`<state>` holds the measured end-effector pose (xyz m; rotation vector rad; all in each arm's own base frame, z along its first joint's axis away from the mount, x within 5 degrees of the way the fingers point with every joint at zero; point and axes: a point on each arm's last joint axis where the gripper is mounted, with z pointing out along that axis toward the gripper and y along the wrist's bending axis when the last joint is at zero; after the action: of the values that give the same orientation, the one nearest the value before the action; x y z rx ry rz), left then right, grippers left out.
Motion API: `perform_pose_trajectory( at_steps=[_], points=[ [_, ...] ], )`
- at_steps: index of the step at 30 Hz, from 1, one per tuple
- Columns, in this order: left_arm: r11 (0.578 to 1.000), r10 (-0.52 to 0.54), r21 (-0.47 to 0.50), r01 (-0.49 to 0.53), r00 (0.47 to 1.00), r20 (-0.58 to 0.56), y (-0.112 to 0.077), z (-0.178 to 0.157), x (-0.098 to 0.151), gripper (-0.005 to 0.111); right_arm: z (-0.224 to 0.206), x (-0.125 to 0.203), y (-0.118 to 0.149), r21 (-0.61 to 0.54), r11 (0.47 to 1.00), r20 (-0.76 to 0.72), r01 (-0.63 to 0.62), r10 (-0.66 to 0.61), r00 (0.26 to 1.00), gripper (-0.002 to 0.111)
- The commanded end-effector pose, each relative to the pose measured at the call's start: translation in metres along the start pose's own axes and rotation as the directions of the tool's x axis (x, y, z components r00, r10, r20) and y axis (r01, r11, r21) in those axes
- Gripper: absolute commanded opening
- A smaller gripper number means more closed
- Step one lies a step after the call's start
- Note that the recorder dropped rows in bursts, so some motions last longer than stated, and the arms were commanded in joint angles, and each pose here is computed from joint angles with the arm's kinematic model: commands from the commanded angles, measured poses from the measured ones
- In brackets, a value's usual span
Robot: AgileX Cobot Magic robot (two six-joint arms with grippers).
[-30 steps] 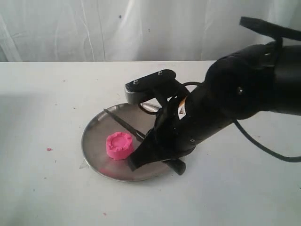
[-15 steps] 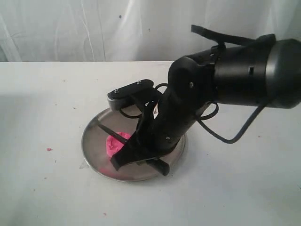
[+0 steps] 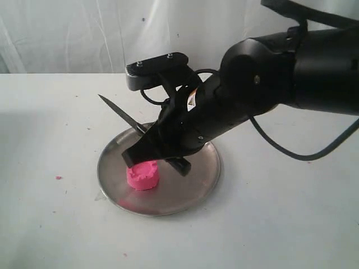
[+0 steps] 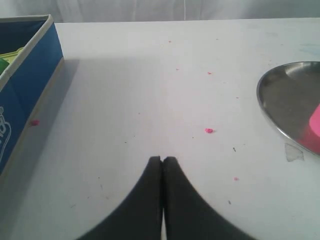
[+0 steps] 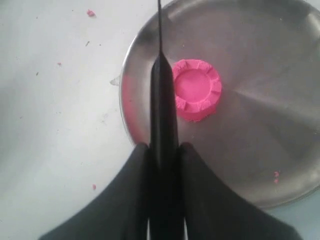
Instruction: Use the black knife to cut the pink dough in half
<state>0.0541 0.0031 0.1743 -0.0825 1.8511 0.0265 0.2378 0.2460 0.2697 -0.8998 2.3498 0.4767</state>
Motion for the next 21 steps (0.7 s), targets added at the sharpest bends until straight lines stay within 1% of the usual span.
perform_pose_trajectory(
  at_steps=[1, 2, 3, 4, 5, 7, 9, 11, 12, 13, 14, 15, 16, 17, 19, 21],
  points=[
    [1.000, -0.006, 0.006, 0.006, 1.000, 0.009, 0.000, 0.000, 0.000, 0.000, -0.004, 0.002, -0.003, 0.004, 1.000, -0.026, 0.009, -0.009, 1.000, 0.000],
    [1.000, -0.017, 0.006, 0.016, 0.999, 0.035, 0.000, 0.000, -0.002, 0.000, -0.003, 0.003, -0.003, 0.004, 1.000, -0.031, 0.008, -0.008, 0.999, 0.000],
    [0.998, -0.060, 0.015, 0.059, 0.995, 0.082, -0.001, 0.000, -0.006, 0.000, -0.003, 0.004, -0.003, 0.004, 1.000, -0.039, 0.008, -0.008, 0.999, 0.000],
    [0.986, -0.168, 0.042, 0.163, 0.975, 0.147, -0.001, -0.001, -0.013, 0.000, -0.002, 0.005, -0.003, 0.004, 1.000, -0.043, 0.008, -0.007, 0.999, 0.000],
    [0.956, -0.294, 0.082, 0.283, 0.933, 0.208, -0.001, -0.002, -0.019, 0.000, -0.002, 0.006, -0.003, 0.004, 1.000, -0.044, 0.008, -0.007, 0.999, 0.000],
    [0.897, -0.442, 0.149, 0.417, 0.848, 0.293, 0.000, -0.005, -0.029, 0.000, -0.002, 0.005, -0.004, 0.006, 1.000, -0.040, 0.012, -0.012, 0.999, 0.000],
    [0.852, -0.524, 0.210, 0.480, 0.773, 0.358, 0.001, -0.008, -0.037, 0.000, -0.001, 0.006, -0.004, 0.007, 1.000, -0.032, 0.016, -0.016, 0.999, 0.000],
    [0.787, -0.616, 0.290, 0.544, 0.681, 0.396, 0.002, -0.012, -0.044, 0.000, -0.001, 0.006, -0.004, 0.009, 1.000, -0.029, 0.018, -0.018, 0.999, 0.000],
    [0.759, -0.651, 0.323, 0.565, 0.646, 0.398, 0.002, -0.013, -0.046, 0.000, -0.001, 0.006, -0.004, 0.010, 1.000, -0.029, 0.019, -0.019, 0.999, 0.000],
    [0.730, -0.683, 0.350, 0.586, 0.622, 0.382, 0.001, -0.013, -0.046, 0.000, -0.001, 0.006, -0.004, 0.010, 1.000, -0.027, 0.024, -0.023, 0.999, 0.000],
    [0.714, -0.700, 0.376, 0.591, 0.616, 0.361, -0.002, -0.014, -0.047, 0.000, -0.001, 0.006, -0.004, 0.010, 1.000, -0.027, 0.029, -0.029, 0.999, 0.000],
    [0.716, -0.695, 0.414, 0.561, 0.624, 0.357, -0.005, -0.018, -0.055, 0.000, -0.001, 0.006, -0.004, 0.010, 0.999, -0.027, 0.034, -0.034, 0.999, 0.000],
    [0.734, -0.672, 0.445, 0.514, 0.647, 0.361, -0.009, -0.023, -0.064, 0.000, -0.001, 0.006, -0.004, 0.010, 0.999, -0.027, 0.038, -0.038, 0.999, 0.000],
    [0.754, -0.635, 0.485, 0.442, 0.679, 0.369, -0.016, -0.031, -0.075, 0.000, -0.001, 0.006, -0.004, 0.010, 0.999, -0.027, 0.040, -0.040, 0.999, 0.000],
    [0.803, -0.531, 0.498, 0.326, 0.771, 0.351, -0.026, -0.037, -0.096, 0.000, -0.001, 0.006, -0.004, 0.009, 0.998, -0.027, 0.055, -0.055, 0.998, 0.000],
    [0.873, -0.342, 0.455, 0.174, 0.883, 0.320, -0.033, -0.036, -0.117, 0.000, -0.001, 0.006, -0.004, 0.009, 0.998, -0.029, 0.055, -0.055, 0.998, 0.000]
  ],
)
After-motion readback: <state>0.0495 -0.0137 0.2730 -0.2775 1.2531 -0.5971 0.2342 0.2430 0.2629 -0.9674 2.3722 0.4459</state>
